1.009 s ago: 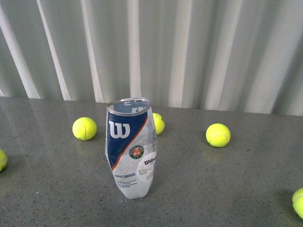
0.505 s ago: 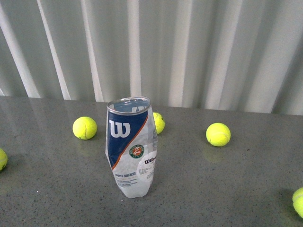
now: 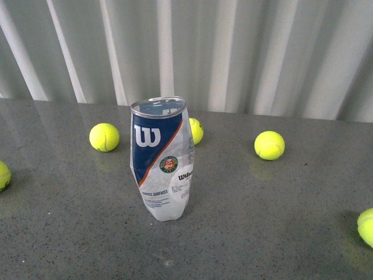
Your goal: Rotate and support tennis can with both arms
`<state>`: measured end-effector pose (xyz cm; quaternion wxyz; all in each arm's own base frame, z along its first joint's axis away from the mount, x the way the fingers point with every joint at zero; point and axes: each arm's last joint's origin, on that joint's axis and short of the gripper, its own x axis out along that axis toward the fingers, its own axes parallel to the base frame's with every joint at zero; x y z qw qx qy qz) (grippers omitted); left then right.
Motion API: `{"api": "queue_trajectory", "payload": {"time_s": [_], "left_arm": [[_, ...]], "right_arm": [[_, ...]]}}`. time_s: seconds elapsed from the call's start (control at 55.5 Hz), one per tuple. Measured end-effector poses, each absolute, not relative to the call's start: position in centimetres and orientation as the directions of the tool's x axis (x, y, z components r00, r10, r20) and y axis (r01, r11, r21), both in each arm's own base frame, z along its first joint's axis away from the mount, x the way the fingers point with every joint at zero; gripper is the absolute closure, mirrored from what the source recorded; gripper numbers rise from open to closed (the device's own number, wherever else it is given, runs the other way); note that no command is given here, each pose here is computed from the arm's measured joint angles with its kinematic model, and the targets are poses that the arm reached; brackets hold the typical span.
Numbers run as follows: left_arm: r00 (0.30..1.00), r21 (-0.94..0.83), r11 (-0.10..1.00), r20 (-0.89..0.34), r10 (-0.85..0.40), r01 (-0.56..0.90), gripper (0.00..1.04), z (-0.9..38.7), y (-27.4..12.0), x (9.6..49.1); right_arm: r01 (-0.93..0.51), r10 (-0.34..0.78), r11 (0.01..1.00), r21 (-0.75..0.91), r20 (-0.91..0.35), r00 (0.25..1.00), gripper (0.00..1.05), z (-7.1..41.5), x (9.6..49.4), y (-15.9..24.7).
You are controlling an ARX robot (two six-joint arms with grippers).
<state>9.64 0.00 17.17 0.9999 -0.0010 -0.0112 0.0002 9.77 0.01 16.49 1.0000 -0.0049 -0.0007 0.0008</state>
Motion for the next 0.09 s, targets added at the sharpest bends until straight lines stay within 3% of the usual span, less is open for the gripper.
{"api": "queue_trajectory", "payload": {"time_s": [0.09], "left_arm": [[1.000,-0.002,1.000,0.022,0.000,0.000,0.07,17.17,0.00,9.64]], "right_arm": [[-0.002,0.002,1.000,-0.010,0.001,1.000,0.07,16.49,9.77,0.01]]}}
